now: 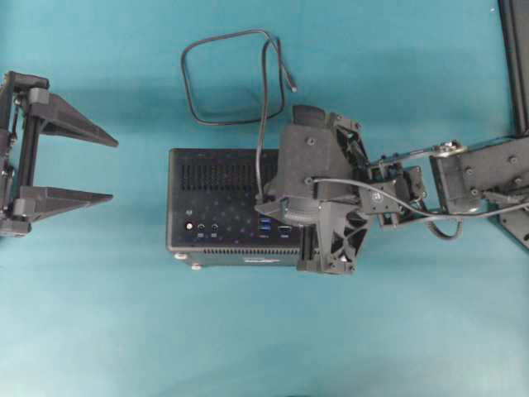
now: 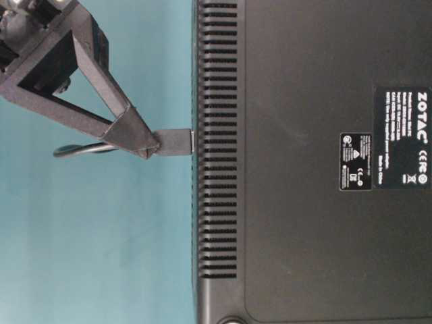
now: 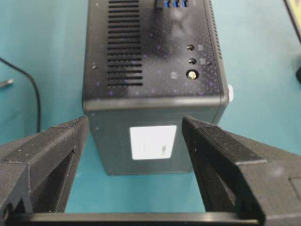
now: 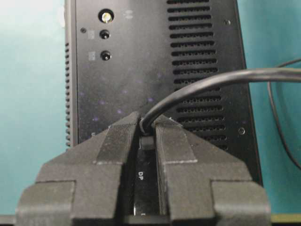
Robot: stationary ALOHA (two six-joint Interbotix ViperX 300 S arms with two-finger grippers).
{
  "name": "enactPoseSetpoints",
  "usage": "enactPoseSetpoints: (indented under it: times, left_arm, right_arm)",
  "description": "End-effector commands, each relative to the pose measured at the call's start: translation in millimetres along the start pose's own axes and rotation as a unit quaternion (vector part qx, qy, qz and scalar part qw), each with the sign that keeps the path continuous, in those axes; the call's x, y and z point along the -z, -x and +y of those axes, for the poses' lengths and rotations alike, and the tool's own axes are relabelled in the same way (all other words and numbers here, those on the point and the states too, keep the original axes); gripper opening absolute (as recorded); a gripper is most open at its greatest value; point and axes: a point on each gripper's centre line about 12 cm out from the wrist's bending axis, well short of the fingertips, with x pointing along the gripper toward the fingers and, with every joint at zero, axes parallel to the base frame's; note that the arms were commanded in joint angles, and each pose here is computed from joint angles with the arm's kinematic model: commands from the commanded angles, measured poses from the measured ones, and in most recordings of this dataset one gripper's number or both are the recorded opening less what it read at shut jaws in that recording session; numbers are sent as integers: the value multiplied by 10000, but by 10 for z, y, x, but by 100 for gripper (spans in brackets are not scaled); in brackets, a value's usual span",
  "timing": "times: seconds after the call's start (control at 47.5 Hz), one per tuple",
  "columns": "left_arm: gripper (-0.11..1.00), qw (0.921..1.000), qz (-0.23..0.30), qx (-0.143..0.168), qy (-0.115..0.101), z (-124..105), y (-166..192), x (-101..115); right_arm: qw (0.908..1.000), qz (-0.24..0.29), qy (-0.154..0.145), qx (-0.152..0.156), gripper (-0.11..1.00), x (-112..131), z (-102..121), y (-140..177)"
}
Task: Insert the USB into the PC box with both arms.
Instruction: 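Press the USB plug fully home into the port with the right gripper, then open the right gripper and lift it away from the plugged cable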
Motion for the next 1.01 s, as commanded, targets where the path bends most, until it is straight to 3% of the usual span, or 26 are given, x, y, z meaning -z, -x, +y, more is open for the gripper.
enactPoseSetpoints:
  times: [0.0, 0.316, 0.695, 0.989]
  left_arm:
    - [85, 9999, -154, 1, -17, -1, 29, -88]
    - [85, 9999, -154, 1, -17, -1, 26, -92]
    - [85, 9998, -192, 0, -25, 0, 38, -119]
    - [85, 9997, -230, -1, -25, 0, 35, -119]
  right_arm:
    - [9999, 11, -38, -99, 10, 6, 77, 48]
    - [9998, -102, -86, -122, 17, -18, 50, 130]
    - [9995, -238, -159, -98, 61, -106, -5, 218]
    - [9993, -300, -205, -71, 63, -74, -69, 451]
